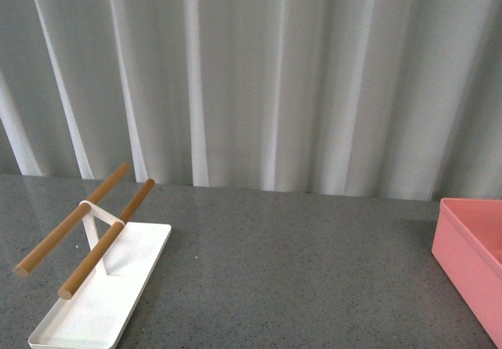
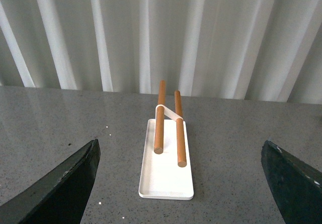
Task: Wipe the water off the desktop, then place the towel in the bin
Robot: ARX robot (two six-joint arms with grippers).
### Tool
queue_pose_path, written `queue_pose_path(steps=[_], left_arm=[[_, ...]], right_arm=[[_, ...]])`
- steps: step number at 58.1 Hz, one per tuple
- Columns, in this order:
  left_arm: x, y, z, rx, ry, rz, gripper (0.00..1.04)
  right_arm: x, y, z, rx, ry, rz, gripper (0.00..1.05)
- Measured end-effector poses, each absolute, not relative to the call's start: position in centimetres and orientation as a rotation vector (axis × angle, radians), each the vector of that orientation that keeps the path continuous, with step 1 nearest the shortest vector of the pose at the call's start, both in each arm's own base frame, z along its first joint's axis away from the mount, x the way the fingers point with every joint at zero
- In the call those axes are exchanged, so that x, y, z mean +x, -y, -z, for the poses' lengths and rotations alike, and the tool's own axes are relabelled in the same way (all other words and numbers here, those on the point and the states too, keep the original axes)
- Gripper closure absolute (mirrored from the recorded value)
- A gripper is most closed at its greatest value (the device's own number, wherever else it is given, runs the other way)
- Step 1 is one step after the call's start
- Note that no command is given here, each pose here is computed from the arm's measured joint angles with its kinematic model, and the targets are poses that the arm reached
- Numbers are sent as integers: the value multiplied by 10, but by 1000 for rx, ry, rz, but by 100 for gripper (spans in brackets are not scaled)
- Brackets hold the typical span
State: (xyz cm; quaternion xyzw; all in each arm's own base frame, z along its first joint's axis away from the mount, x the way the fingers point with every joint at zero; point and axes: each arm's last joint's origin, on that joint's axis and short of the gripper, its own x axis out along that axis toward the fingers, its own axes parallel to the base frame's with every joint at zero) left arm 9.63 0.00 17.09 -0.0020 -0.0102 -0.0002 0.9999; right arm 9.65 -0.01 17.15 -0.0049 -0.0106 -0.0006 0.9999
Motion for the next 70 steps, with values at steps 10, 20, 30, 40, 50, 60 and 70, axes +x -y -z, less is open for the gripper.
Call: queue_pose_path(steps=[10,20,30,40,50,60,70], left_arm=[[96,0,-171,-4,20,0,7],[96,0,-171,-4,20,0,7],[96,0,-171,-4,20,0,7],[96,0,-171,-4,20,0,7],[96,0,-171,-4,20,0,7],[96,0,-171,-4,20,0,7],[96,0,-171,-4,20,0,7]], right_arm=[[96,0,-171,-9,21,1,56],[96,0,-171,-9,21,1,26],[96,0,-171,-6,21,1,8],[96,0,-171,-6,21,1,7],[96,0,-171,-6,21,1,7],[96,0,-171,-6,21,1,7],[96,0,-171,-5,21,1,7]])
